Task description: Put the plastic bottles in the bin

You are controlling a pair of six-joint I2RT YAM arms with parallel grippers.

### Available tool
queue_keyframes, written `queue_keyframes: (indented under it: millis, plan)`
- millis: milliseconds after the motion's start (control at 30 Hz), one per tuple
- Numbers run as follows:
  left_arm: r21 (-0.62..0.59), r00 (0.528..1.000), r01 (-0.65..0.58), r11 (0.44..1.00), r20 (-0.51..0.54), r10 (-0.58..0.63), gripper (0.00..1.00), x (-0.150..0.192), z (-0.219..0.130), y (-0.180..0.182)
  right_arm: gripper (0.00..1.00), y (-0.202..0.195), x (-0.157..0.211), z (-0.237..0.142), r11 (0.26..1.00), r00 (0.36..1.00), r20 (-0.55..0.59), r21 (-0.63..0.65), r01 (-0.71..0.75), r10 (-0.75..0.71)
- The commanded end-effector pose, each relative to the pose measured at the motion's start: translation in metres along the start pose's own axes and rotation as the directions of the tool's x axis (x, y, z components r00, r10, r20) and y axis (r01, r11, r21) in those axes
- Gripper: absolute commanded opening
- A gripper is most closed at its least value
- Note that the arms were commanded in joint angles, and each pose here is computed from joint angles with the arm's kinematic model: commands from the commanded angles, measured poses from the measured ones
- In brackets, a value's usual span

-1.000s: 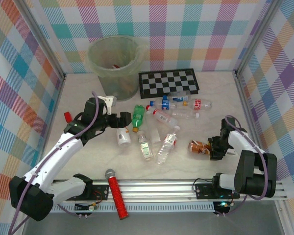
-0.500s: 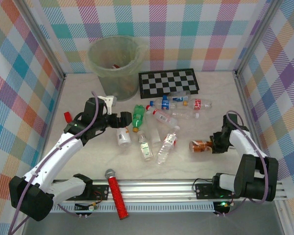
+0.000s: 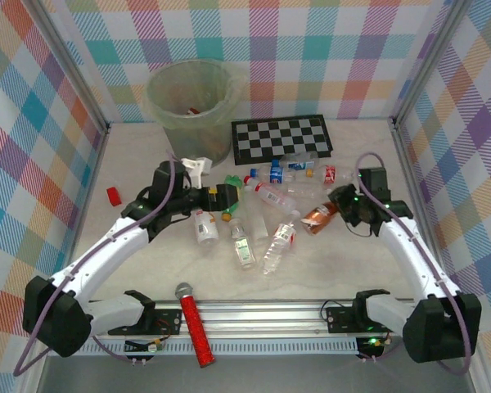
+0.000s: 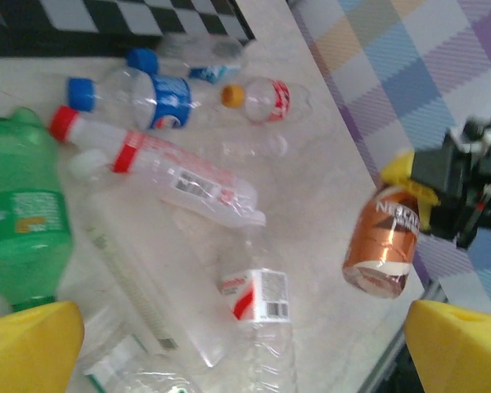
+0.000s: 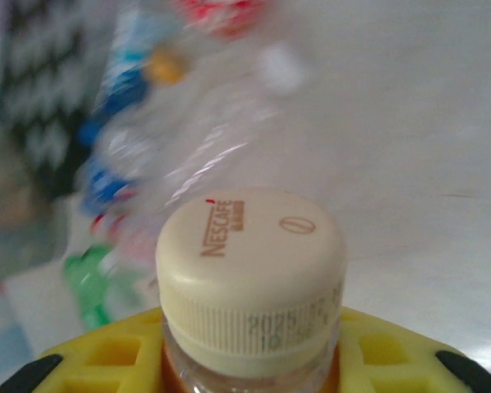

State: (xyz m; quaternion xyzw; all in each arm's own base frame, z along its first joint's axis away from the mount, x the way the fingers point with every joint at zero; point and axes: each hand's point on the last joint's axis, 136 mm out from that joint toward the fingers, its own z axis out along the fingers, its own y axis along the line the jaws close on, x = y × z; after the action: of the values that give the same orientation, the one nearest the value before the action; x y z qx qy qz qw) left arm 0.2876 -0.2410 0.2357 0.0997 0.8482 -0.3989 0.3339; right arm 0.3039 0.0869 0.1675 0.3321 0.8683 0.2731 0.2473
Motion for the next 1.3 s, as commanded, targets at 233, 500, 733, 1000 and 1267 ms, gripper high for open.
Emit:
queue_keyframes:
  millis: [233,500,733,1000,1267]
  plan:
    - [0.187,0.991,-0.093,0.978,-0.075,0.108,1.00,0.018,0.036,-0.065,0.21,0.143,0.047,-0.004,0.843,0.903,-0.038,-0.376,0.385,-0.429]
    - [0.208,0.986,-0.110,0.972,-0.102,0.134,1.00,0.022,0.060,-0.077,0.22,0.175,0.080,0.001,0.768,0.857,-0.081,-0.492,0.409,-0.508]
    - [0.241,0.986,-0.101,0.965,-0.104,0.129,0.94,0.025,0.073,-0.082,0.23,0.180,0.091,0.005,0.749,0.841,-0.109,-0.525,0.404,-0.529]
    - [0.234,0.984,-0.095,0.968,-0.127,0.127,0.70,0.029,0.084,-0.079,0.25,0.184,0.089,0.002,0.744,0.844,-0.098,-0.532,0.403,-0.527]
    - [0.220,0.984,-0.096,0.971,-0.126,0.126,0.58,0.029,0.085,-0.077,0.40,0.169,0.080,0.002,0.790,0.852,-0.093,-0.436,0.431,-0.515]
